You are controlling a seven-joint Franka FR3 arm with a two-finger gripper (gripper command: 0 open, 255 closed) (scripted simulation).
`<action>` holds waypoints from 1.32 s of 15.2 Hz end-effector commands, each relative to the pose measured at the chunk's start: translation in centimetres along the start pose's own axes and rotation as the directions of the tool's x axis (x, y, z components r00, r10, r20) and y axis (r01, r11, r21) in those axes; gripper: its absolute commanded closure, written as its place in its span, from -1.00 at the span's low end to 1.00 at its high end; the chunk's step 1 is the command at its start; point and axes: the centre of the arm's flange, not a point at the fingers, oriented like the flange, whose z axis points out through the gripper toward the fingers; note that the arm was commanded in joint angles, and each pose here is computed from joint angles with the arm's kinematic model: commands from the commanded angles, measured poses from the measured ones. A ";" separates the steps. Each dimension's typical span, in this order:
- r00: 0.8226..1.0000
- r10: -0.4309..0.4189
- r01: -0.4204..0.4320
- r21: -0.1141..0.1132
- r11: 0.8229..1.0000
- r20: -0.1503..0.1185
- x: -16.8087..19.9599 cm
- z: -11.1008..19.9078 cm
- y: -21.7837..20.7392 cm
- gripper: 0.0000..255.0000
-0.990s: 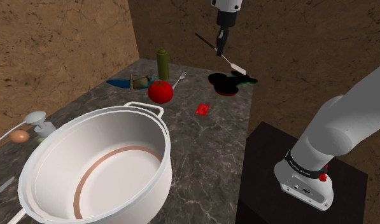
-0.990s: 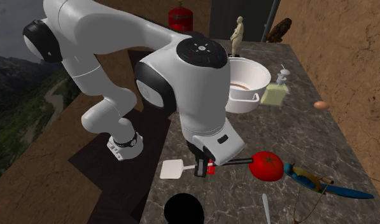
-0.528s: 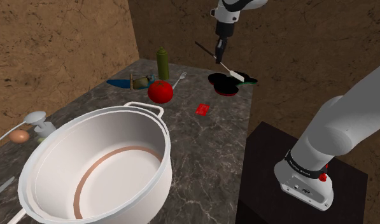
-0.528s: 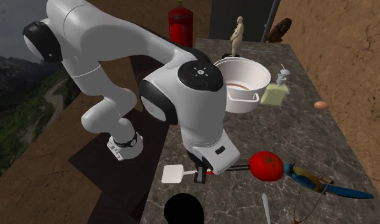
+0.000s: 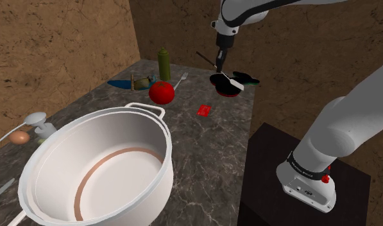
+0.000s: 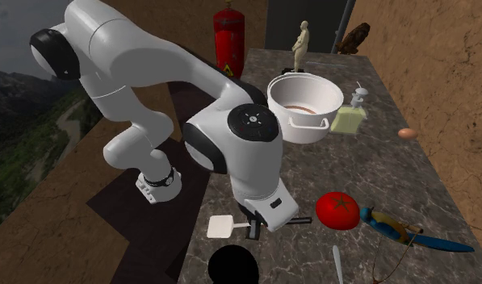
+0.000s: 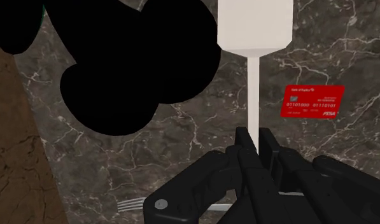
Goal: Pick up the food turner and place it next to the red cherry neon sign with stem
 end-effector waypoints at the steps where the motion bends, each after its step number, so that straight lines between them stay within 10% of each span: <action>1: 1.000 0.000 0.000 0.000 1.000 0.000 -0.2 1.1 0.0 1.00; 20: 1.000 0.000 0.000 0.000 1.000 0.000 -0.8 11.1 0.0 1.00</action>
